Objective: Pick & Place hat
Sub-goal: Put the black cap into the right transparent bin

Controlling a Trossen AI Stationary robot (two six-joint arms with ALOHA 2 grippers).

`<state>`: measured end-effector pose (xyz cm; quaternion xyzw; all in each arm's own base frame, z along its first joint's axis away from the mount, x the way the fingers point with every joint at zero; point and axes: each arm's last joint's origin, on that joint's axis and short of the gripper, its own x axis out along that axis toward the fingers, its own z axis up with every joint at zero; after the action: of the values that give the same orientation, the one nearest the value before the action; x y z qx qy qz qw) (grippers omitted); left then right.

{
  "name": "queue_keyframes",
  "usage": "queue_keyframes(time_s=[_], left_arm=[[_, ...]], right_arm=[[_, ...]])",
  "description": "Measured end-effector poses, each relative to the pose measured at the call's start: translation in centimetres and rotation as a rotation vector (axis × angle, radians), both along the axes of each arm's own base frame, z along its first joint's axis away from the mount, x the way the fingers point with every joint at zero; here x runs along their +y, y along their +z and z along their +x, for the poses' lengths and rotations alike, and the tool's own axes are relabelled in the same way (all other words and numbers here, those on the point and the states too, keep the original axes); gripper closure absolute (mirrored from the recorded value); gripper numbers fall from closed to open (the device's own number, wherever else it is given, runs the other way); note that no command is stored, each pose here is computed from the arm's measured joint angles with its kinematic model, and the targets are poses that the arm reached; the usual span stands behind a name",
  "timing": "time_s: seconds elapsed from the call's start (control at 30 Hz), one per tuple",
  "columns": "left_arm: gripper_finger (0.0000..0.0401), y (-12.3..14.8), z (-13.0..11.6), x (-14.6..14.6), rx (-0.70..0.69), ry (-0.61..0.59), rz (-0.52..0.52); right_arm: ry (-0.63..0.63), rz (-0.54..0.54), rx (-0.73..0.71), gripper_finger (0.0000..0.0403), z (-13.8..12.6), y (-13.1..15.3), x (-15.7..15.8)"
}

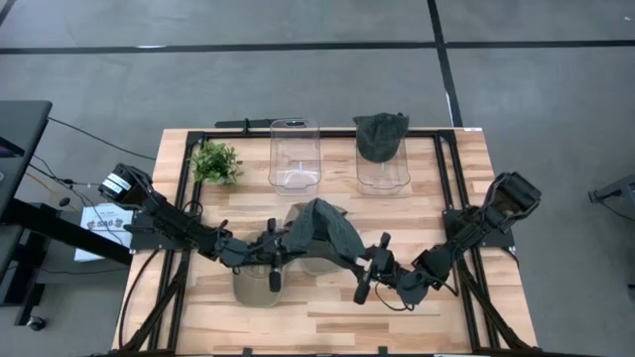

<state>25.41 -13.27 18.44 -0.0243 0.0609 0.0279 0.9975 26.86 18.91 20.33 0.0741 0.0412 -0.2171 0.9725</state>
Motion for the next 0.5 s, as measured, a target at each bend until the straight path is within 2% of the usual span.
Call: queue_keyframes(time_s=[0.23, 0.4, 0.5], left_arm=[[0.0390, 0.2, -1.1, 0.4, 0.126, -0.019, 0.064], [0.0390, 0.5, -2.4, -0.2, 0.184, -0.066, 0.090], [0.0390, 0.4, -2.9, -0.7, 0.225, -0.162, 0.088]], right_arm=[[0.060, -0.003, 0.003, 0.0173, -1.8, 1.5, 1.0], [0.091, -0.007, 0.001, 0.0155, -3.1, 2.1, 1.8], [0.097, -0.002, -0.004, 0.0154, -3.2, 2.2, 2.0]])
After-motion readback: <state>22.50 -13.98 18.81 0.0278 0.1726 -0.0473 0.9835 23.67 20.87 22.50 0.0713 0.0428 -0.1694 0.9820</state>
